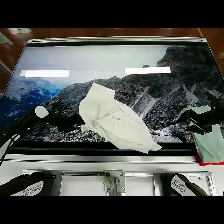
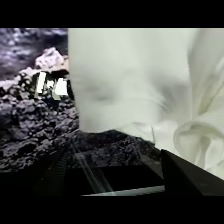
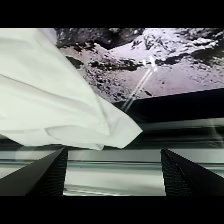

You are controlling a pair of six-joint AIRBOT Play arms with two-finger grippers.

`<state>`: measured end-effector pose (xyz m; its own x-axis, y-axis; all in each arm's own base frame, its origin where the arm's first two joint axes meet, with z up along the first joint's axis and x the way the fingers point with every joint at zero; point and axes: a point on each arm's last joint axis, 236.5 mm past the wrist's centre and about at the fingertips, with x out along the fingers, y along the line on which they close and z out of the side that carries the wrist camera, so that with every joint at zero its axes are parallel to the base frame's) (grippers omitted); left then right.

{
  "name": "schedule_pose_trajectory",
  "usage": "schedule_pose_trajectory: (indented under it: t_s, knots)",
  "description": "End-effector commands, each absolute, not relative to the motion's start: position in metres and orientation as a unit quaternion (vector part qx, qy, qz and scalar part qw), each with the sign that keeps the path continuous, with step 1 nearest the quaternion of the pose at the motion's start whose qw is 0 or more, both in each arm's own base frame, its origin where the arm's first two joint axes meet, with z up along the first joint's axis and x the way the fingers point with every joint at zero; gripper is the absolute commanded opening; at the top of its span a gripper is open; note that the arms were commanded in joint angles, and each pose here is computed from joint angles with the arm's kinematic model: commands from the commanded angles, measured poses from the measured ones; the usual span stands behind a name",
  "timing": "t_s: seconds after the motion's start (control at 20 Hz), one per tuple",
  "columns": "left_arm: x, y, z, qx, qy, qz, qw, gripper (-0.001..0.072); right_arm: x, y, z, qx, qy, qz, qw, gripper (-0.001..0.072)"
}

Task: Fold the shirts.

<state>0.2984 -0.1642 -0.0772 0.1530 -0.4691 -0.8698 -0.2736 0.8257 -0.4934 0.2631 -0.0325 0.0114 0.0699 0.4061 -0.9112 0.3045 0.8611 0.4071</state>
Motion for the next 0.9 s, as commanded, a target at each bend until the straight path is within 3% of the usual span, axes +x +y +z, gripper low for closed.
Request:
schedule_pose_trajectory:
  t_s: [0.0, 0.25, 0.3, 0.4, 0.5, 0.6, 0.85]
  knots:
    - [0.307, -0.168, -0.103, -0.33, 0.639, -0.045, 0.694, 0.0676, 0.265, -0.024, 0.009, 0.277, 0.673, 0.054, 0.684, 0.0693]
    - [0.329, -0.172, -0.113, -0.346, 0.606, -0.03, 0.716, 0.0646, 0.252, -0.012, 0.004, 0.279, 0.69, 0.076, 0.664, 0.0693]
    - [0.331, -0.174, -0.116, -0.352, 0.603, -0.026, 0.715, 0.0585, 0.247, -0.006, -0.003, 0.279, 0.698, 0.08, 0.655, 0.0693]
    - [0.334, -0.177, -0.12, -0.362, 0.599, -0.021, 0.714, 0.0353, 0.231, 0.016, -0.024, 0.267, 0.721, 0.099, 0.632, 0.0694]
    - [0.336, -0.178, -0.119, -0.358, 0.596, -0.024, 0.718, 0.0048, 0.224, 0.032, -0.045, 0.246, 0.729, 0.11, 0.629, 0.0693]
    - [0.336, -0.178, -0.116, -0.358, 0.597, -0.027, 0.717, 0.0046, 0.225, 0.039, -0.059, 0.239, 0.726, 0.102, 0.637, 0.0693]
    - [0.347, -0.182, -0.074, -0.317, 0.556, -0.093, 0.762, 0.0045, 0.22, 0.044, -0.081, 0.259, 0.725, 0.071, 0.635, 0.0693]
